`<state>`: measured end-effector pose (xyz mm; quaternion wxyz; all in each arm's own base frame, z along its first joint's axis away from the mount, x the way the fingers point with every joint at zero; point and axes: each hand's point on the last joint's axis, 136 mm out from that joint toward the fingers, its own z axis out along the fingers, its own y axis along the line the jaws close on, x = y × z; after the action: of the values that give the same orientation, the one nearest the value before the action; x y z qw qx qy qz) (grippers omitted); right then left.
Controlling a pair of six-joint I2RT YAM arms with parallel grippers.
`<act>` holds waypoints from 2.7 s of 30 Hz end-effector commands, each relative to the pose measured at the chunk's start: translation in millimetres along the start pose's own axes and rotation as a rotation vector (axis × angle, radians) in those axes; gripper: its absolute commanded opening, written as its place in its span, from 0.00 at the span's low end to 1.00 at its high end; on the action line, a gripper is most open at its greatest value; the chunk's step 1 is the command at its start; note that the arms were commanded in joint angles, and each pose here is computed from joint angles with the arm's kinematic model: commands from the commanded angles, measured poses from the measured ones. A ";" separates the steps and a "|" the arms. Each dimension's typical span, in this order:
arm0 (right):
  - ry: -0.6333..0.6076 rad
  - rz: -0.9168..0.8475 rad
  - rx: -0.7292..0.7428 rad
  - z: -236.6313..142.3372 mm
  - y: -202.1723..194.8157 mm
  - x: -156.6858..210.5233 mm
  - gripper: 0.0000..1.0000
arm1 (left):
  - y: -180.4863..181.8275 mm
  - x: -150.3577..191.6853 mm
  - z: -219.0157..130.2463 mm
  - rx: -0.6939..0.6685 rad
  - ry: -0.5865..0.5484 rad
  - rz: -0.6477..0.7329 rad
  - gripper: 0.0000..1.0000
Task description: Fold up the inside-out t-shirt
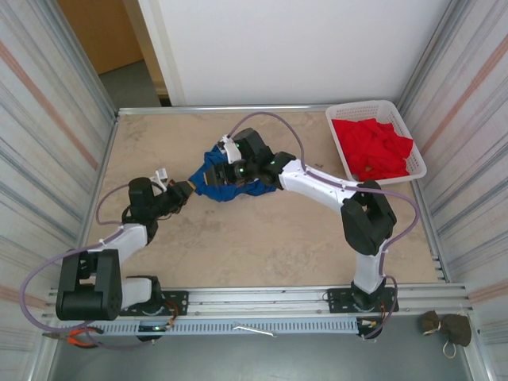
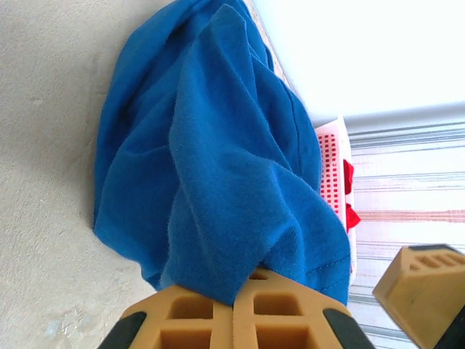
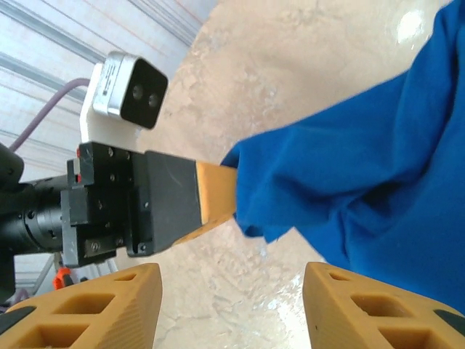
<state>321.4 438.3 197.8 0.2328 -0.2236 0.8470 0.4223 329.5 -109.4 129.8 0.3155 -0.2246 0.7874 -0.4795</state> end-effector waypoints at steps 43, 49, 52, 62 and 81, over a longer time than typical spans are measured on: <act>-0.010 -0.449 0.225 42.2 -30.1 -20.1 0.14 | -27.4 -8.5 -4.1 0.051 0.024 0.060 0.00; -0.110 -0.456 0.172 -11.6 3.9 -54.4 0.00 | -47.7 -19.8 -6.6 0.083 0.011 0.082 0.00; -0.188 -0.454 0.141 -51.9 27.1 -74.5 0.00 | -68.5 -28.5 -8.2 0.123 0.008 0.102 0.00; -0.464 -0.446 0.012 -173.4 105.4 -105.2 0.00 | -135.9 -53.0 -22.3 0.232 -0.015 0.164 0.00; -0.289 -0.399 -0.003 -104.0 34.9 -56.7 0.75 | -237.5 -30.2 -44.8 0.429 0.069 0.275 0.00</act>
<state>321.0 379.8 286.5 0.4036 -0.3084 0.7736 0.3790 348.4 -157.7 330.4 0.3774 -0.0694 0.7215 -0.5764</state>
